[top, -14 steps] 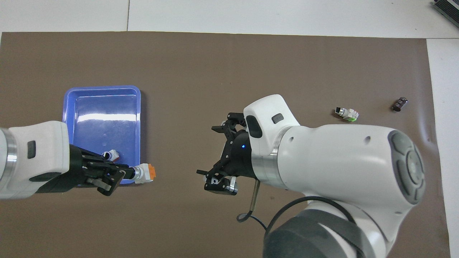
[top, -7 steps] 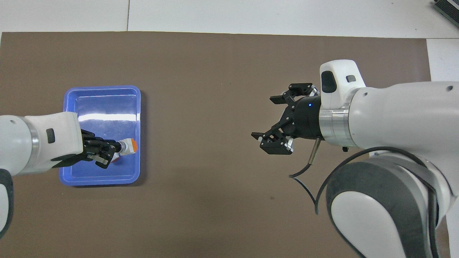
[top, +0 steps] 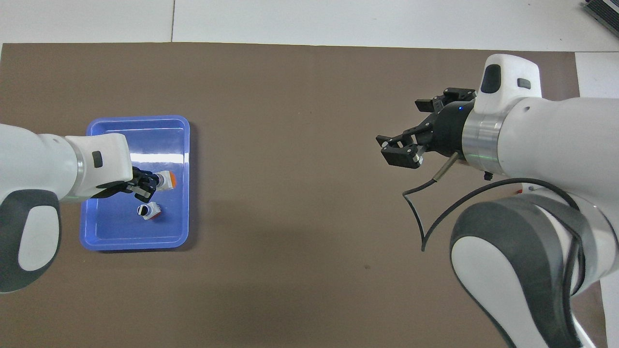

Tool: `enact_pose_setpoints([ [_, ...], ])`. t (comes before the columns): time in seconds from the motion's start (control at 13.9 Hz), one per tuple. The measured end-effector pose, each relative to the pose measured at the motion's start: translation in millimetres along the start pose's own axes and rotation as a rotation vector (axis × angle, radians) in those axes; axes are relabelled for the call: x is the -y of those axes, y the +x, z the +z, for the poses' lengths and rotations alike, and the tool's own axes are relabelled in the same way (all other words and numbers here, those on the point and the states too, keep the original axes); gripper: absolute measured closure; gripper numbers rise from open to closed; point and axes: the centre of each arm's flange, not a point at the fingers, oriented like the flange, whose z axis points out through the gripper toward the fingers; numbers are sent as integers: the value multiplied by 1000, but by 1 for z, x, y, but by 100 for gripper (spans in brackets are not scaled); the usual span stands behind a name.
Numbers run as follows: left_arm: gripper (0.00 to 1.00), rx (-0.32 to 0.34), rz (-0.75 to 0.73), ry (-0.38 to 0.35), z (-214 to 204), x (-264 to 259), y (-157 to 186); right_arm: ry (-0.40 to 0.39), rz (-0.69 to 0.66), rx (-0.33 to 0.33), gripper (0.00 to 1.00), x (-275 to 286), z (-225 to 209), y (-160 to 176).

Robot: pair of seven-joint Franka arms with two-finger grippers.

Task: Turn and place switch with both arms
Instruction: 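Carry the switch into the tray with the left gripper while the right gripper retracts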

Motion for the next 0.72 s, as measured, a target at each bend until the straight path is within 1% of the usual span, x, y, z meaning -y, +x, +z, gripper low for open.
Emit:
enact_pose_setpoints([
  [0.14,90,13,-3,1,27,17,4,-91,146,27,0,-14,-4,-4],
  [0.22,90,27,-9,-2,39,25,3,-114,207,41,0,-24,-7,-7],
  [0.29,90,47,-21,-1,49,36,0,-123,253,72,0,-35,-12,-12],
  [0.43,90,68,-50,1,58,58,-11,-142,305,166,0,-59,-32,-24],
  [0.58,90,95,-63,-8,70,63,-21,-180,339,257,0,-81,-59,-40],
  [0.72,90,126,-60,-24,86,57,-29,-200,409,296,0,-99,-83,-56],
])
